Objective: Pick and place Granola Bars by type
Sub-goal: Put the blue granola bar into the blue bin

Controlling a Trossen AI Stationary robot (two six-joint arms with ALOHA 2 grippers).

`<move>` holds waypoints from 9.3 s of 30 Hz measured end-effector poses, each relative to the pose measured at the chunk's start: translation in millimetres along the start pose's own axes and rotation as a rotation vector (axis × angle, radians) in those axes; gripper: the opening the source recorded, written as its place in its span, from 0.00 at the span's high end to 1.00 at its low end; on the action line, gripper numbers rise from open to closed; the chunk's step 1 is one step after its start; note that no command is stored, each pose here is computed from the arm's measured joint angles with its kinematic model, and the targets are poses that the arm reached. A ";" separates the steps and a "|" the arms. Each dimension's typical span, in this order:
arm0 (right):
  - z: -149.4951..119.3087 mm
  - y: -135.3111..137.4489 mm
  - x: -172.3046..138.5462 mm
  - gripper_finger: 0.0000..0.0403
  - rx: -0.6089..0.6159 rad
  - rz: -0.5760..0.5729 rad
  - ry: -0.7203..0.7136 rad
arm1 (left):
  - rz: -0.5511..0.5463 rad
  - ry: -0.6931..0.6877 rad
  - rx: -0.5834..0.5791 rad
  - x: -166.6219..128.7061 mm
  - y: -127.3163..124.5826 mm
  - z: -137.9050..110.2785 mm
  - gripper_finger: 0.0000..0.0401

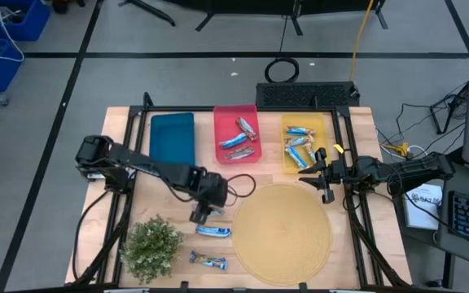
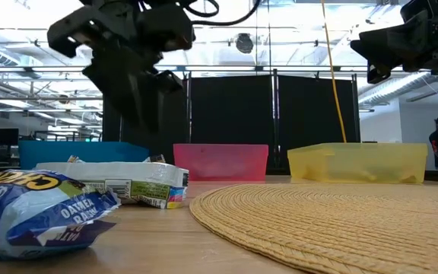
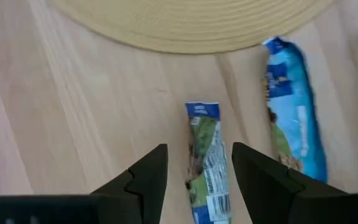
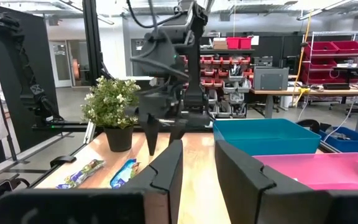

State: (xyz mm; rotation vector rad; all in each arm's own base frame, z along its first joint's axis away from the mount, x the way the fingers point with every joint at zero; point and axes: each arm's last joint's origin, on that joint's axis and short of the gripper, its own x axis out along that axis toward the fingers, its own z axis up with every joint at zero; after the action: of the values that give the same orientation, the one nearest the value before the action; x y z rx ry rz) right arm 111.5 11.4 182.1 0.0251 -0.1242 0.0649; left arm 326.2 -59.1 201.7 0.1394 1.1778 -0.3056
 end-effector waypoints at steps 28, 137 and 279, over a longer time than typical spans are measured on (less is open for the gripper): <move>-1.3 0.0 0.4 0.79 -0.001 0.000 0.012 | 0.019 0.148 0.004 57.6 -5.7 -6.4 0.90; -1.3 0.0 0.4 0.79 -0.001 0.000 0.013 | -0.095 -0.086 -0.153 24.2 -62.2 -13.1 0.49; -2.3 0.0 0.9 0.79 -0.001 -0.001 0.022 | -0.159 0.047 0.190 -3.0 -112.4 36.2 0.78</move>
State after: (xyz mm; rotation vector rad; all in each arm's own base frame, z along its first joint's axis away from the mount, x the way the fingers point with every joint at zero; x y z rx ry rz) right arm 112.6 11.6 180.0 0.0233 -0.1026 0.0645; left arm 322.8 -175.0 224.0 0.2205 1.2079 -0.5576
